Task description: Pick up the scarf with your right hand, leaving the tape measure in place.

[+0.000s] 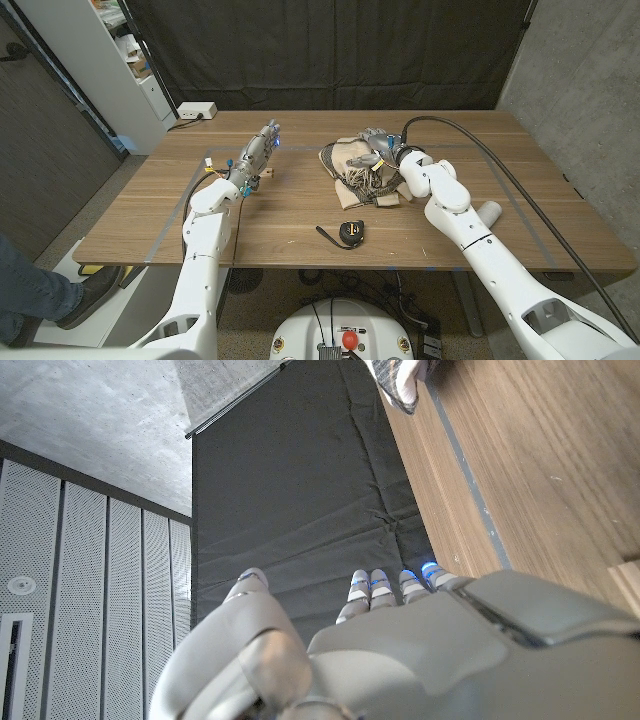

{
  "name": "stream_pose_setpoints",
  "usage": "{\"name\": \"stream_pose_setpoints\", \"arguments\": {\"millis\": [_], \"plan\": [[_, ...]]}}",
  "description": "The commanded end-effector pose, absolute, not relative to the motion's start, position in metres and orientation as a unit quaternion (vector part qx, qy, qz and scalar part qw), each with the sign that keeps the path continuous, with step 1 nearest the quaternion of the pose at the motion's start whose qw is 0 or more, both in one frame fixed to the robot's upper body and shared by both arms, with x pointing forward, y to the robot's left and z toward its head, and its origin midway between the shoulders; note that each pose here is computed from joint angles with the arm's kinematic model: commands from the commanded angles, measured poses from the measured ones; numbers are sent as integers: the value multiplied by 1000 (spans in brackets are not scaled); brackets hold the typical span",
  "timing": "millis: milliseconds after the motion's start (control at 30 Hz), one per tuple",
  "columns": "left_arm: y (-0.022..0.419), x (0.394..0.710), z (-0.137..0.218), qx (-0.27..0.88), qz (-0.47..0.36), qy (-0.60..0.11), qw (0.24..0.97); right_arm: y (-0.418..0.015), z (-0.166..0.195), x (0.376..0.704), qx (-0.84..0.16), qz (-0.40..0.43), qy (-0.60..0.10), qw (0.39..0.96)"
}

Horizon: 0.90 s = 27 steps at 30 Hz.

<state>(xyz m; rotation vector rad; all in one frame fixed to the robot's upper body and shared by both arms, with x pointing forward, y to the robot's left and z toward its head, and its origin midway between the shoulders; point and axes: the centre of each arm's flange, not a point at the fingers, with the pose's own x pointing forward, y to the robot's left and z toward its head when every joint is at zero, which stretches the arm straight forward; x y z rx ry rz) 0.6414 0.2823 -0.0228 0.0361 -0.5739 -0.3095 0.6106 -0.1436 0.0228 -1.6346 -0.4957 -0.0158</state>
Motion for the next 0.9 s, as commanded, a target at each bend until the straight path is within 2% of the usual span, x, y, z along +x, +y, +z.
{"name": "stream_pose_setpoints", "arguments": {"millis": [33,900], "plan": [[279,648,-20,22,-156,-277,948,-147,18,619,-721,-2,-208,661],[272,651,-12,28,-156,-279,947,-156,7,629,-714,4,-196,673]]}}
